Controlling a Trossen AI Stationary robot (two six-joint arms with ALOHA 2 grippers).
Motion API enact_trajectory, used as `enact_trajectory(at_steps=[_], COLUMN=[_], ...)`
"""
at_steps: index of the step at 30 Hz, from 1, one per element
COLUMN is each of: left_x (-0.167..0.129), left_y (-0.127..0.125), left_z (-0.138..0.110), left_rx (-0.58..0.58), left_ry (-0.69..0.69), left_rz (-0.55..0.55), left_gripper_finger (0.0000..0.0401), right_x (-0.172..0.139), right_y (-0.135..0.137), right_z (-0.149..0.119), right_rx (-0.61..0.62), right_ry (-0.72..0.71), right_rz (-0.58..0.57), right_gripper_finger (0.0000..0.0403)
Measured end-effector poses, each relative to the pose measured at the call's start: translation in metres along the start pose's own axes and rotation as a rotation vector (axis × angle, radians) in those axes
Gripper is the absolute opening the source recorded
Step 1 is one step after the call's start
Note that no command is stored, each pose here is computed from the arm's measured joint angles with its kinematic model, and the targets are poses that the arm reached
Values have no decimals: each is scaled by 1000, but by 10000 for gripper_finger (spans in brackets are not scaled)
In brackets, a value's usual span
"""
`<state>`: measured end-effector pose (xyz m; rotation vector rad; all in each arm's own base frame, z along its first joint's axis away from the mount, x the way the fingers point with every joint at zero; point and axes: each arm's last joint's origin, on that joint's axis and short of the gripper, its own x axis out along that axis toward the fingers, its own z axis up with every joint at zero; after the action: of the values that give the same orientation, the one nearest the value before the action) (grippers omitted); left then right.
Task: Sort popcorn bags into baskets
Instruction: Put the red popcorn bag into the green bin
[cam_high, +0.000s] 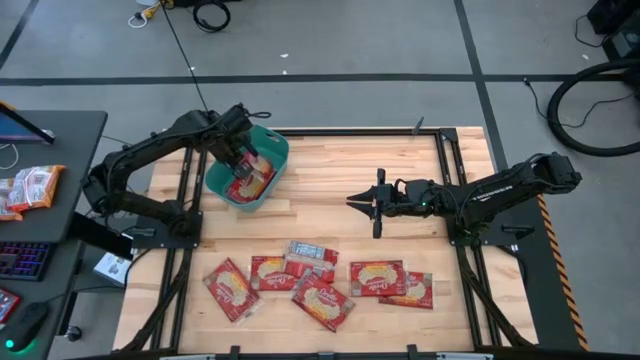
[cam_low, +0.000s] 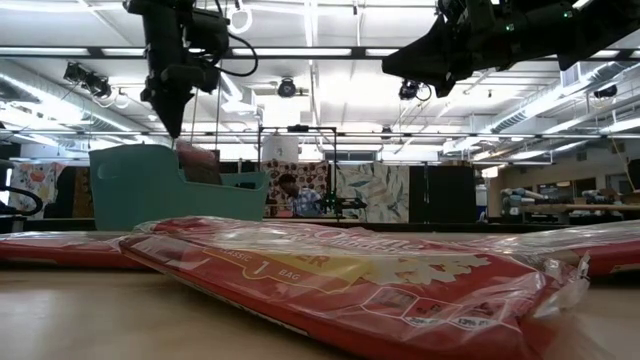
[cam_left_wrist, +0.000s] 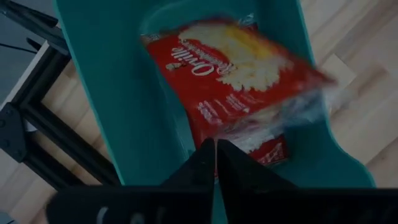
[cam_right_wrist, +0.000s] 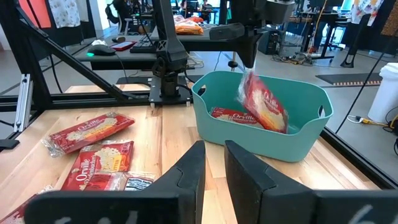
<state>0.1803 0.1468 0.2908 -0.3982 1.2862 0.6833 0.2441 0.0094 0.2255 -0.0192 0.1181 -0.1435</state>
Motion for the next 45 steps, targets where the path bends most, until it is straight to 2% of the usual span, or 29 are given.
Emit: enact_trajectory(at_steps=[11, 19, 24, 27, 31, 36, 45], left_x=[-1, -9, -9, -4, 9, 31, 59], left_y=[-10, -55, -94, -115, -141, -167, -209], left_z=[0, 9, 4, 1, -1, -7, -26], left_rx=[58, 388, 641, 703, 707, 770, 1075], left_ry=[-11, -191, -220, -201, -154, -59, 30], left_rz=[-22, -232, -281, -300, -296, -286, -290], left_gripper_finger=[67, 63, 62, 62, 63, 77, 93], right_x=[0, 0, 0, 0, 0, 0, 0], right_y=[0, 0, 0, 0, 0, 0, 0], right_z=[0, 0, 0, 0, 0, 0, 0], right_rx=[0, 0, 0, -1, 2, 2, 2], right_ry=[0, 0, 0, 5, 2, -1, -1], right_rz=[0, 0, 0, 0, 0, 0, 0], right_gripper_finger=[66, 66, 66, 66, 66, 66, 66])
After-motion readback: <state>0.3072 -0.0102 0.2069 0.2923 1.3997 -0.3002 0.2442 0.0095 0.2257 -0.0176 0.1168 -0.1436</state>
